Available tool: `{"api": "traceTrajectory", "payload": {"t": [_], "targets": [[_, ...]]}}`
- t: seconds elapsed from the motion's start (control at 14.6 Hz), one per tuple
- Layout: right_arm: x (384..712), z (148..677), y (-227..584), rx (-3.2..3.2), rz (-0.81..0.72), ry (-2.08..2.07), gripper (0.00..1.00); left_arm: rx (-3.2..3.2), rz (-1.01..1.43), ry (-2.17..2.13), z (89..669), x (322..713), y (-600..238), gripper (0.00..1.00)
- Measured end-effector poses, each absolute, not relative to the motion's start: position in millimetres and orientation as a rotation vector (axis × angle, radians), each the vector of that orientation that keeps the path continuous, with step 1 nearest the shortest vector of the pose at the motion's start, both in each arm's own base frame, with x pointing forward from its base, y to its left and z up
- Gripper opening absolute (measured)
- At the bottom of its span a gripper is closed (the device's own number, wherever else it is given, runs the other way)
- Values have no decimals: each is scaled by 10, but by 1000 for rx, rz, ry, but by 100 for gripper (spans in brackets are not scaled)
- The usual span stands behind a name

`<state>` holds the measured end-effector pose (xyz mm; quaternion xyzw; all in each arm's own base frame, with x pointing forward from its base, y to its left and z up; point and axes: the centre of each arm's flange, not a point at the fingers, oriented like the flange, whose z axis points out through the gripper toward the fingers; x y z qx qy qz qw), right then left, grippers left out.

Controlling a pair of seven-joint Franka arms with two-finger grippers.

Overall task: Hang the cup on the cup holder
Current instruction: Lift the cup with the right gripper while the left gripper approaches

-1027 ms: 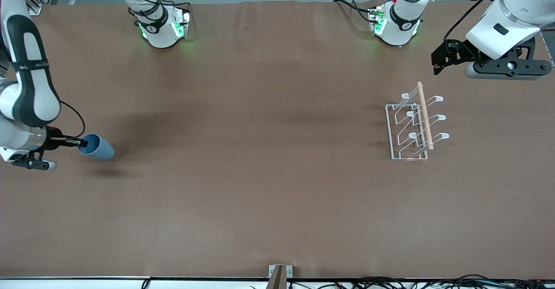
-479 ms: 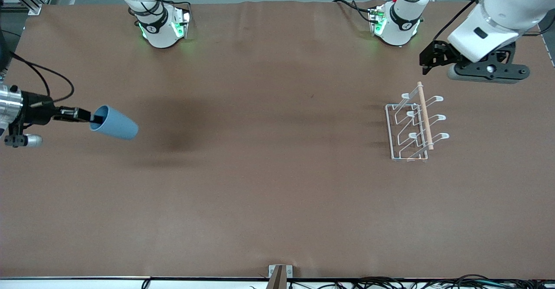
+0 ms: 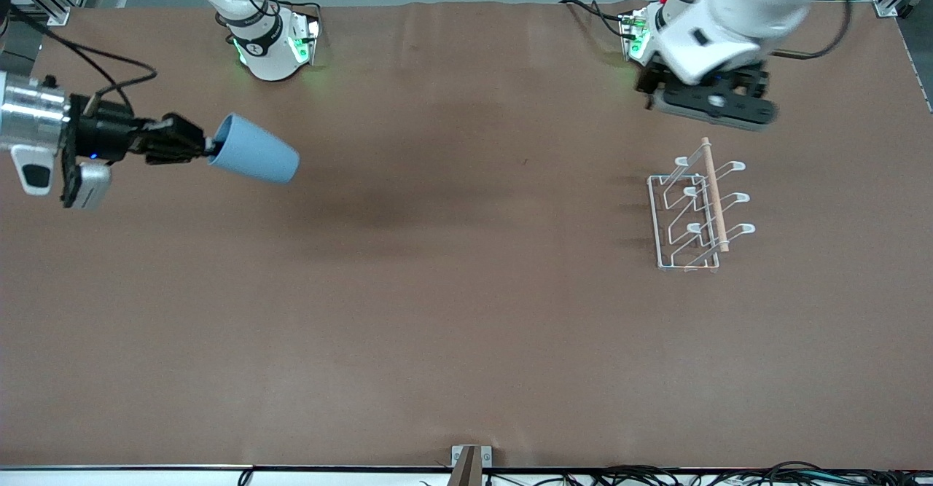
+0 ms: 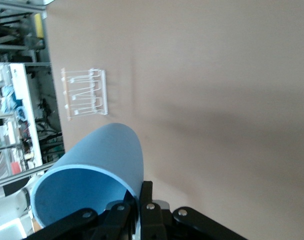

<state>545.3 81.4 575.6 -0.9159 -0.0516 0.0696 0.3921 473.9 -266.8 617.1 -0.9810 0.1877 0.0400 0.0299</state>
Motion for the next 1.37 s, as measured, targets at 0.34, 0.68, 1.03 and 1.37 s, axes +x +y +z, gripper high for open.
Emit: {"api": "traceTrajectory", "payload": {"t": [0.34, 0.68, 1.03, 1.37], "targets": [[5302, 5788, 1366, -2262, 225, -227, 5, -2987, 19, 913, 6041, 4285, -3743, 100], [5306, 5546, 1628, -2176, 296, -234, 5, -2969, -93, 1175, 6289, 3795, -4380, 100], [5323, 5360, 1711, -2092, 341, -318, 5, -2970, -211, 1405, 6229, 3598, -4878, 100], [5255, 5341, 1830, -2072, 376, -372, 5, -2882, -427, 1669, 6343, 3606, -5067, 100]]}}
